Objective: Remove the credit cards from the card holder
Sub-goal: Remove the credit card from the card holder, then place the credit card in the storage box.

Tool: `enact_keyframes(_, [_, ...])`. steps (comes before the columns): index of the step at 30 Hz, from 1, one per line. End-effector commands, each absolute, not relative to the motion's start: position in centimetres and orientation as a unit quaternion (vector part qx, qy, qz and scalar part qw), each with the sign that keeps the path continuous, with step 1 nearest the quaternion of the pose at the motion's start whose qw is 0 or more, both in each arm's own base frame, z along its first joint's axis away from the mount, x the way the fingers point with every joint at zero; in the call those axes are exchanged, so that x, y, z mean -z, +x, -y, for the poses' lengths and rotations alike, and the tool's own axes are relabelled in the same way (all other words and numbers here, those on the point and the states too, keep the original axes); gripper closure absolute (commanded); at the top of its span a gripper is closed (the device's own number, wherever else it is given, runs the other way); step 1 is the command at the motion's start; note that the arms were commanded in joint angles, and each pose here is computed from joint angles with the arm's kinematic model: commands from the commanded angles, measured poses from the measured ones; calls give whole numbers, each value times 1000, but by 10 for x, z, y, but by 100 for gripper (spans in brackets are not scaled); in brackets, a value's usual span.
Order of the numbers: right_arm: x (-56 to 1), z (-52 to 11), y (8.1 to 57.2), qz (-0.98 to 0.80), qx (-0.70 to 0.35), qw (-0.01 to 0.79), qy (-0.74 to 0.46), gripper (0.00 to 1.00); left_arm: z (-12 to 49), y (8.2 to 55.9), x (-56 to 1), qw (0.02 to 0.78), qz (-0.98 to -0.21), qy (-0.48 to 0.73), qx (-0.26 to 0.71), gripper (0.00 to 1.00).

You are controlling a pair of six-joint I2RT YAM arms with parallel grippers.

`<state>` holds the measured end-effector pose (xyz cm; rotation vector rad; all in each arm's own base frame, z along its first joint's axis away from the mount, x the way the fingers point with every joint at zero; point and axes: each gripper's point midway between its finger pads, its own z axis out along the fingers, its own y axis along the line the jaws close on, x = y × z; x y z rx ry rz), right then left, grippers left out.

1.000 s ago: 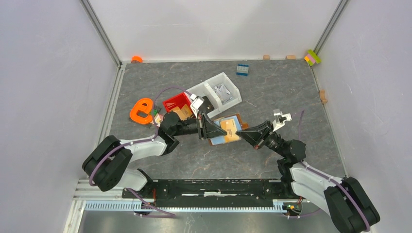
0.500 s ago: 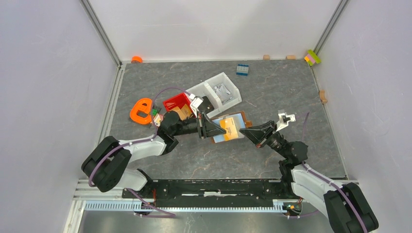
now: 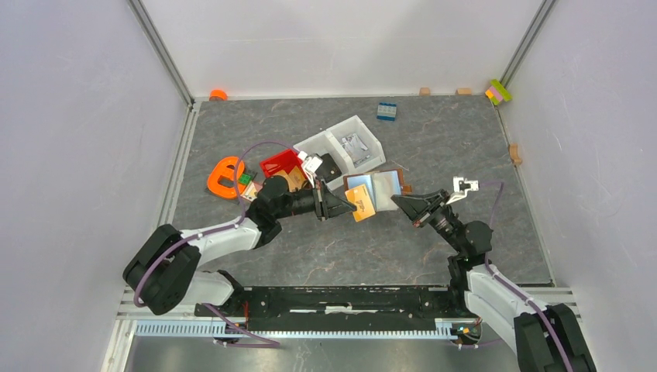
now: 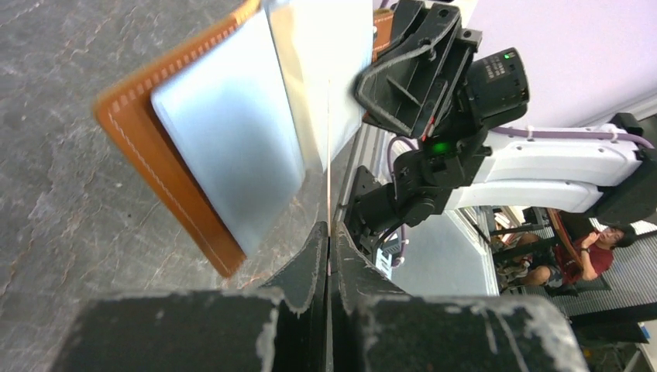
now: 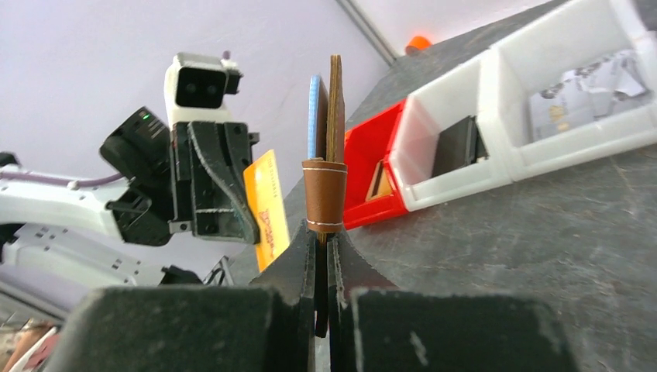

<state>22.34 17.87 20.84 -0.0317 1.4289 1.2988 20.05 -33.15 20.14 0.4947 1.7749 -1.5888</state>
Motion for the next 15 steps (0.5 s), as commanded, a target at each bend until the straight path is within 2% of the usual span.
enact_keyframes(1, [-183, -163, 235, -634, -514, 577, 29, 100, 329, 213, -206, 375, -692, 194, 585, 98])
enact_keyframes(9, [-152, -151, 249, -685, -455, 566, 56, 100, 308, 240, -187, 400, -746, 140, 514, 98])
enact_keyframes(15, [-159, -151, 254, -684, -447, 573, 54, 100, 258, 271, -172, 463, -801, 59, 374, 98])
